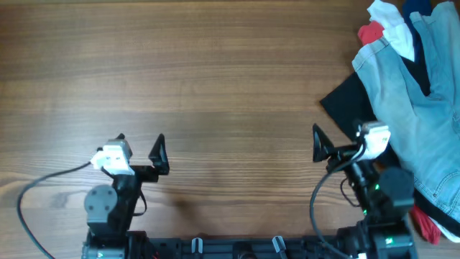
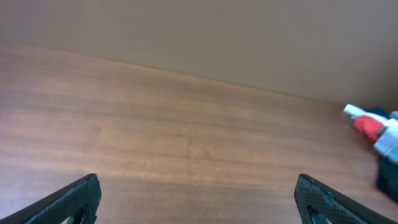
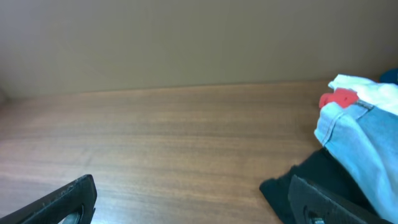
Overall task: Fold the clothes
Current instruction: 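Reach the right gripper into the clothes pile and grasp the denim shorts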
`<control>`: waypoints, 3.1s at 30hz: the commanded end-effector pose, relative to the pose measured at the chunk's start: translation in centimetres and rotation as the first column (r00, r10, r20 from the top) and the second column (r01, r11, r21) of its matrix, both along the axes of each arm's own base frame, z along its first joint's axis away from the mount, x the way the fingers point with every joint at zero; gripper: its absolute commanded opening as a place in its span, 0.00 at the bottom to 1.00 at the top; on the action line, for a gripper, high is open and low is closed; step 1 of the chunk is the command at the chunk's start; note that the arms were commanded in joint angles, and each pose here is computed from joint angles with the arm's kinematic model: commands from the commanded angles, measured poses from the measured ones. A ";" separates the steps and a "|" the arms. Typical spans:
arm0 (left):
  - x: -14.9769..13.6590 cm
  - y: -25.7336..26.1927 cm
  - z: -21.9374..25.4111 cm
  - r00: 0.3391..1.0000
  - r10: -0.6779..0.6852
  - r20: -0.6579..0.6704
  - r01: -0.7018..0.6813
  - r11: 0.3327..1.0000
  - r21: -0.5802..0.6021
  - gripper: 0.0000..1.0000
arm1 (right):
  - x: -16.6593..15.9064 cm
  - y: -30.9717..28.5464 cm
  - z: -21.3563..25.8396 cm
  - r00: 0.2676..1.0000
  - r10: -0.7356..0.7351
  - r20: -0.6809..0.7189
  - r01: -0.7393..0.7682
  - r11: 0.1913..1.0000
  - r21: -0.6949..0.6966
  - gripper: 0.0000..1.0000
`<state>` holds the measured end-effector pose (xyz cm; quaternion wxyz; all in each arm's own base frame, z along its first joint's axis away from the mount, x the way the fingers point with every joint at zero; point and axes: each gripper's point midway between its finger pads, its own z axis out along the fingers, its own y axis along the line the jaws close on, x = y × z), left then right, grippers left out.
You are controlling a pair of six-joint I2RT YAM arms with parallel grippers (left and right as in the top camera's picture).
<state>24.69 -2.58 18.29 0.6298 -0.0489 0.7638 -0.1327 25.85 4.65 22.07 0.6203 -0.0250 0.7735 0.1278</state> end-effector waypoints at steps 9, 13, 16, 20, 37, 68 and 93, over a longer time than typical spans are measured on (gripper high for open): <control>2.5 -0.9 3.6 0.942 -0.043 -0.332 0.037 0.999 -0.024 1.00 | 3.1 1.4 3.4 0.939 0.079 -0.335 -0.108 0.992 -0.071 1.00; 3.0 -1.8 3.1 0.878 -0.090 -0.470 0.072 0.996 -0.056 1.00 | 3.3 0.9 2.4 0.873 0.058 -0.485 -0.139 0.981 -0.133 1.00; 2.9 -2.0 2.7 0.825 -0.105 -0.555 0.078 0.994 -0.072 1.00 | 3.8 0.7 1.2 0.831 0.048 -0.554 -0.157 0.976 -0.151 1.00; 2.6 -3.6 2.9 0.787 -0.194 -0.585 0.137 0.981 -0.141 1.00 | 4.5 1.1 -0.5 0.794 0.063 -0.605 -0.178 0.975 -0.132 1.00; 3.2 -2.8 3.2 0.806 -0.150 -0.572 0.109 0.988 -0.106 1.00 | 15.0 -10.4 -8.2 0.716 -0.391 -0.579 0.271 0.919 -0.286 1.00; 3.1 -2.9 3.1 0.804 -0.154 -0.574 0.111 0.988 -0.110 0.90 | 15.7 -18.0 -18.4 0.511 -0.560 -0.652 0.428 0.824 -0.372 0.52; 2.9 -2.9 2.9 0.798 -0.154 -0.583 0.110 0.988 -0.110 0.94 | 16.0 -18.9 -18.9 0.497 -0.601 -0.626 0.451 0.795 -0.405 0.04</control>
